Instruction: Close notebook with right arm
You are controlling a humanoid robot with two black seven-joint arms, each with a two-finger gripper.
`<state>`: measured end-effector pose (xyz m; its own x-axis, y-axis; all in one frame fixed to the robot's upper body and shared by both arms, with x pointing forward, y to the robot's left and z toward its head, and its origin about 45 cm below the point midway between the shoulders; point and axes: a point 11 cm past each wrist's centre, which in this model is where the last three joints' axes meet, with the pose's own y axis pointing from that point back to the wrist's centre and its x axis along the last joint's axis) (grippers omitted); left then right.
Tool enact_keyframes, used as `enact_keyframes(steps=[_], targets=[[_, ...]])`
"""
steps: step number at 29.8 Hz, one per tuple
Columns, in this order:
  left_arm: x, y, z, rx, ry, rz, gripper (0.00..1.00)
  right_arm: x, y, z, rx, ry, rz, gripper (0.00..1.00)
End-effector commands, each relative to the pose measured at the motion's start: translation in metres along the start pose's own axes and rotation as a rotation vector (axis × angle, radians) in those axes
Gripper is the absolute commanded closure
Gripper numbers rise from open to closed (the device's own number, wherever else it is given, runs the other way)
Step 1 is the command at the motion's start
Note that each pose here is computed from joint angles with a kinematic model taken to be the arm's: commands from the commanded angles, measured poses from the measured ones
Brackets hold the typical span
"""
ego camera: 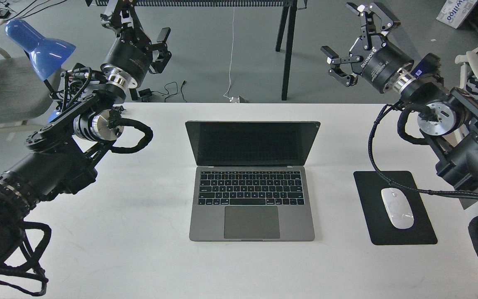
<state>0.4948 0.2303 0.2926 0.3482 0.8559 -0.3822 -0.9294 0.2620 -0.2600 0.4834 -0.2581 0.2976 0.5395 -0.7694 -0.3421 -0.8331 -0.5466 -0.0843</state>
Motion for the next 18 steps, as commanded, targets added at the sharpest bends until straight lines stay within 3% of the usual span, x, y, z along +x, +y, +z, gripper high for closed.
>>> enact_keyframes(steps=[1, 14, 18], targets=[[0.000, 0.000, -0.001, 0.002, -0.004, 0.002, 0.00, 0.000, 0.000, 0.000, 0.001, 0.001, -0.001, 0.00], [0.001, 0.000, 0.000, -0.002, 0.001, 0.007, 0.00, -0.016, -0.015, -0.001, -0.004, 0.012, -0.039, 0.00], [0.001, 0.000, 0.000, -0.002, 0.001, 0.007, 0.00, -0.032, -0.032, 0.003, -0.096, 0.117, -0.087, 0.00]])
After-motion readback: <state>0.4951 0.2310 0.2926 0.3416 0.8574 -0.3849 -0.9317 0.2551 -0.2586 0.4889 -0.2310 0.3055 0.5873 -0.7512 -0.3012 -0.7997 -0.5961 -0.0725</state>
